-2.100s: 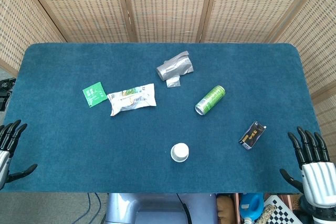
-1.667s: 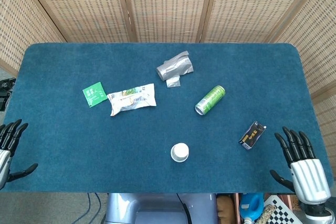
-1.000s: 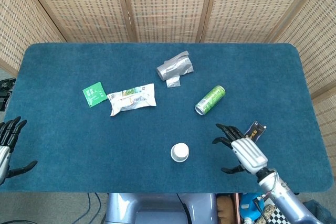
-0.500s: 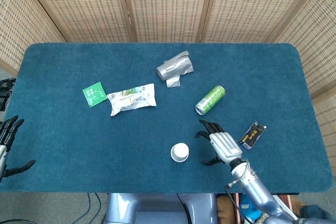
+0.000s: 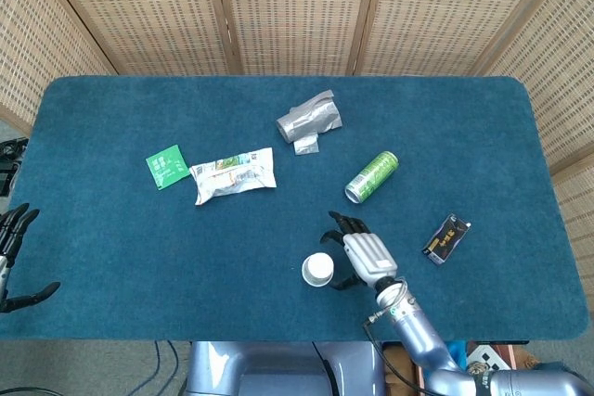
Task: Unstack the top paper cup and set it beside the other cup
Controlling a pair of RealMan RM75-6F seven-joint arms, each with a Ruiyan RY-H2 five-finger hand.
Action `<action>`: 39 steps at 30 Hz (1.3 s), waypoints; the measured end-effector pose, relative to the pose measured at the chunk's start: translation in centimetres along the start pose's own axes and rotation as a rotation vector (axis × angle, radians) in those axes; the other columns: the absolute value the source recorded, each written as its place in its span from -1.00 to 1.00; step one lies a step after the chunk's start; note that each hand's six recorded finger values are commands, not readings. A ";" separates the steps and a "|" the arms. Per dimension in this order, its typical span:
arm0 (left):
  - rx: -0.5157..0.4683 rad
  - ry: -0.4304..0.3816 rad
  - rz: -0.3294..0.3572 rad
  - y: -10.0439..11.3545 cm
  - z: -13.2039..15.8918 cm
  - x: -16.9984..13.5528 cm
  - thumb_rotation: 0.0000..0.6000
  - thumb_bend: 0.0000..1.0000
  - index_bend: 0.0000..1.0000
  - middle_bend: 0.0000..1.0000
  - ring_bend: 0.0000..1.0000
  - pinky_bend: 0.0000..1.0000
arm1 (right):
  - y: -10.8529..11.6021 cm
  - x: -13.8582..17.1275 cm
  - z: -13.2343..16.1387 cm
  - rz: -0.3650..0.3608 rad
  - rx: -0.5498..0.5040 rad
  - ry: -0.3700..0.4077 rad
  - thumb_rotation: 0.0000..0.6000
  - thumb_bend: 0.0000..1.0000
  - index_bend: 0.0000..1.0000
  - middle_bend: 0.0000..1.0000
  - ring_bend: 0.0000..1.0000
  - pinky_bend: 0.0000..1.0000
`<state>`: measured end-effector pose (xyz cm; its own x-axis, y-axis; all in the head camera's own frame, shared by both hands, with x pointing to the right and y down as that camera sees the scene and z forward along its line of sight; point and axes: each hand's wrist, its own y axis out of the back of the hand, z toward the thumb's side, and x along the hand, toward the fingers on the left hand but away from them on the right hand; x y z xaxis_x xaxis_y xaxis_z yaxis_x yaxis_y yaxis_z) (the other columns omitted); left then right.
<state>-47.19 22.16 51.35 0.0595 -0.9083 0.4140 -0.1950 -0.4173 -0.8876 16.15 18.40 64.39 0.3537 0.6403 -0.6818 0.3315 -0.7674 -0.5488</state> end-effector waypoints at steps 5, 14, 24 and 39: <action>0.002 0.000 -0.007 -0.1 -0.1 0.1 1.00 -0.77 -1.00 -1.00 -1.00 -1.00 | -0.5 -0.6 0.6 0.003 -0.012 -0.004 1.00 -0.50 -0.32 -1.00 -1.00 -1.00; 0.006 0.004 -0.008 -0.2 0.0 0.2 1.00 -0.77 -1.00 -1.00 -1.00 -1.00 | -0.8 -1.0 0.8 0.009 -0.017 -0.008 1.00 -0.43 -0.32 -1.00 -1.00 -1.00; 0.004 0.007 -0.007 -0.2 -0.1 0.2 1.00 -0.77 -1.00 -1.00 -1.00 -1.00 | -1.3 -1.1 1.0 0.025 -0.013 -0.005 1.00 -0.39 -0.29 -1.00 -1.00 -1.00; -0.001 0.006 -0.004 0.0 -0.2 0.2 1.00 -0.77 -1.00 -1.00 -1.00 -1.00 | -1.6 -1.1 1.1 0.028 -0.009 -0.006 1.00 -0.34 -0.13 -1.00 -1.00 -1.00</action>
<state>-47.34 21.95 51.49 0.0540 -0.9064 0.4190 -0.1961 -0.4210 -0.8856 14.28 18.90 65.55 0.3577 0.6184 -0.6998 0.3295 -0.7847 -0.5250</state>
